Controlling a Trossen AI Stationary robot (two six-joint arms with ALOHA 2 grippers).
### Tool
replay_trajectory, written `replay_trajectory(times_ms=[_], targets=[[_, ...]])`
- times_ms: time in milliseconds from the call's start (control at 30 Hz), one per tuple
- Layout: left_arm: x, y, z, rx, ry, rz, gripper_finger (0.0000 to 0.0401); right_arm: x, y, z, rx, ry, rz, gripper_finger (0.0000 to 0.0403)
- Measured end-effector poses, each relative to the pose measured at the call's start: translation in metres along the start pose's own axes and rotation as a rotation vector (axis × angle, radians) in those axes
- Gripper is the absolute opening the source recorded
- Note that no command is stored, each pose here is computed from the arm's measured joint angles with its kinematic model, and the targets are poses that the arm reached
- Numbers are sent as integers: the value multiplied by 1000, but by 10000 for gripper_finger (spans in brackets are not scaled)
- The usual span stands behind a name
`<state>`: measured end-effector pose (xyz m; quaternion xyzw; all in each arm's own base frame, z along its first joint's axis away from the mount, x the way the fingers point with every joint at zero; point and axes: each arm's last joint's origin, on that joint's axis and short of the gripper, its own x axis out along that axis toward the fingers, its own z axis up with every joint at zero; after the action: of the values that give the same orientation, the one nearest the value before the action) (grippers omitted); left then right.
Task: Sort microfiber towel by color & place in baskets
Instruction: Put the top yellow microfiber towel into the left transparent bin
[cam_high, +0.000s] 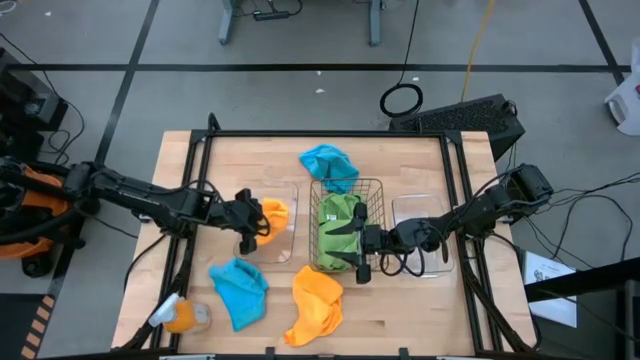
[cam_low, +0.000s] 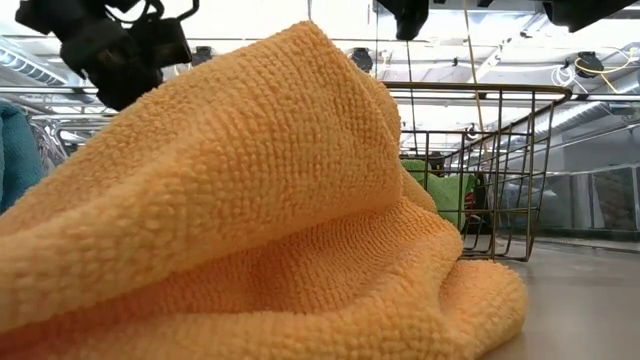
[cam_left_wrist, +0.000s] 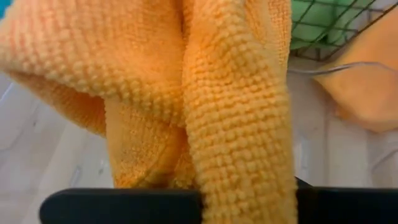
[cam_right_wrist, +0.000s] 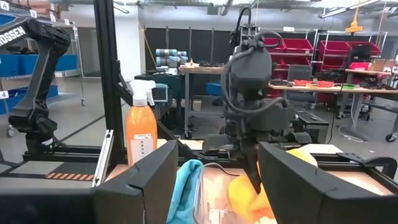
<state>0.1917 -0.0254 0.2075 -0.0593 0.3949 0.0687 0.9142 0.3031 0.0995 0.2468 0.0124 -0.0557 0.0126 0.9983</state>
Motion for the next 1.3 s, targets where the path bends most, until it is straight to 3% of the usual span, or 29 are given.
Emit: replay_trajectory(times_ms=[167,467,667,1000,1300], targets=[[2,3,-1,-64,1,12,54,0,0,0,-2,0,0,212],[2,3,-2,-71,7,13,171,0,0,0,-3,0,3,212],[2,3,-2,-87,10,14,224,0,0,0,-3,1,3,212],[1,5,-8,-109,65,41,270,0,0,-1,-5,8,4,212],[-10,4,5,-97,77,61,276,0,0,-1,-5,8,4,212]])
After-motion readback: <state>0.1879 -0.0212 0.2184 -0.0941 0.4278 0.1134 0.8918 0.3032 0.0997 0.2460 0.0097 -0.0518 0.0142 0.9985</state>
